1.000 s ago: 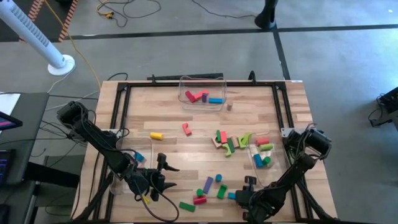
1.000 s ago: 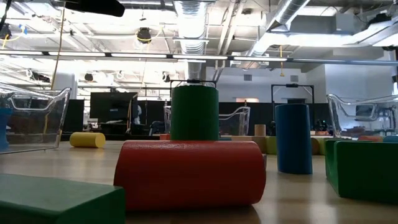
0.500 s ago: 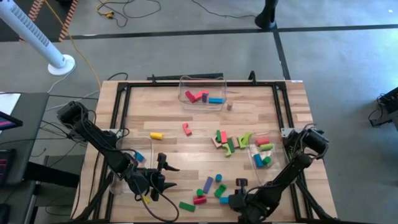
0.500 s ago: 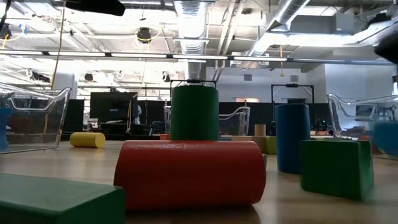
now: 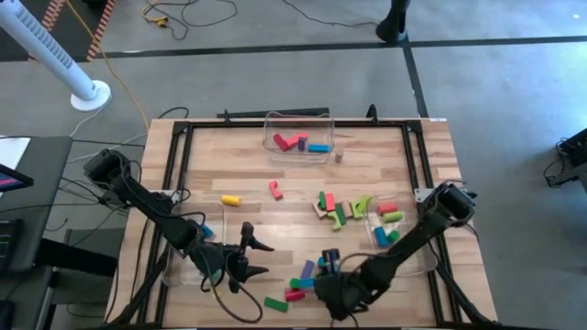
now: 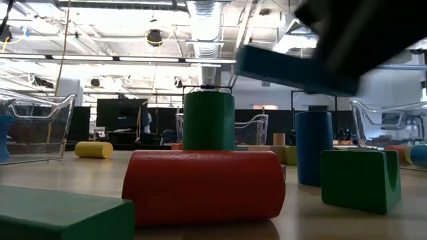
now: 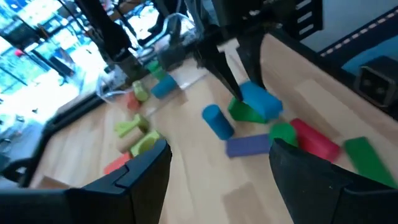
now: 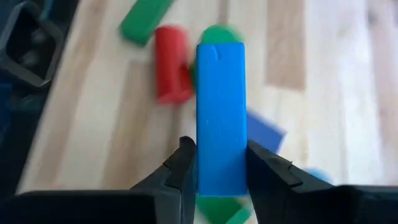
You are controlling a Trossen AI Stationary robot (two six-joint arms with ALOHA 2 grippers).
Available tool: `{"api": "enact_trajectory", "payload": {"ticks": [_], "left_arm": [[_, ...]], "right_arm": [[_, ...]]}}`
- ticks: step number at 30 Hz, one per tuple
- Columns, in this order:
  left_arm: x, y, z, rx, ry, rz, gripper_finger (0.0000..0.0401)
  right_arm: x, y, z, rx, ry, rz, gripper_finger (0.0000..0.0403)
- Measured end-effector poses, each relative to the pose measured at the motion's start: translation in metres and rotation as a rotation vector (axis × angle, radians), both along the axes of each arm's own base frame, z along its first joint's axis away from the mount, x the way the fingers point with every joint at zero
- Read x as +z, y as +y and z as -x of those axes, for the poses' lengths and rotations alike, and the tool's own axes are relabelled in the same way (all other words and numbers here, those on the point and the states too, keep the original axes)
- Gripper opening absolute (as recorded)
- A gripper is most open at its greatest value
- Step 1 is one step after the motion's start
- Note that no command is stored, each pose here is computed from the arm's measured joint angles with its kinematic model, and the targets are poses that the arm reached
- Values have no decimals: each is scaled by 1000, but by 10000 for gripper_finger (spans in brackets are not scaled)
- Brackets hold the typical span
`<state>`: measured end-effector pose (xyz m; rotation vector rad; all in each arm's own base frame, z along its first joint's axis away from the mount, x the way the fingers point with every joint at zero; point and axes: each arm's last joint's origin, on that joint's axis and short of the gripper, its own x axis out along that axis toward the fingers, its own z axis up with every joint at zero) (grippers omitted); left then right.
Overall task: Sort blocks by size
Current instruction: Put the light blue rectangular block into the top transparent bin
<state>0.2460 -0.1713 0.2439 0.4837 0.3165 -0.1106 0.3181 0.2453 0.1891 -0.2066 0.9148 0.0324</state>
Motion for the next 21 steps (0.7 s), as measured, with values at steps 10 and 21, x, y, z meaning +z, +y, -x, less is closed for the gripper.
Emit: {"api": "enact_trajectory", "payload": {"ticks": [10, 21], "left_arm": [[1, 13, -9, 28, -12, -58, 261], [0, 12, -10, -49, 3, -89, 261]], "right_arm": [[19, -27, -31, 24, -48, 58, 138], [52, -33, -51, 89, -137, 91, 138]]}}
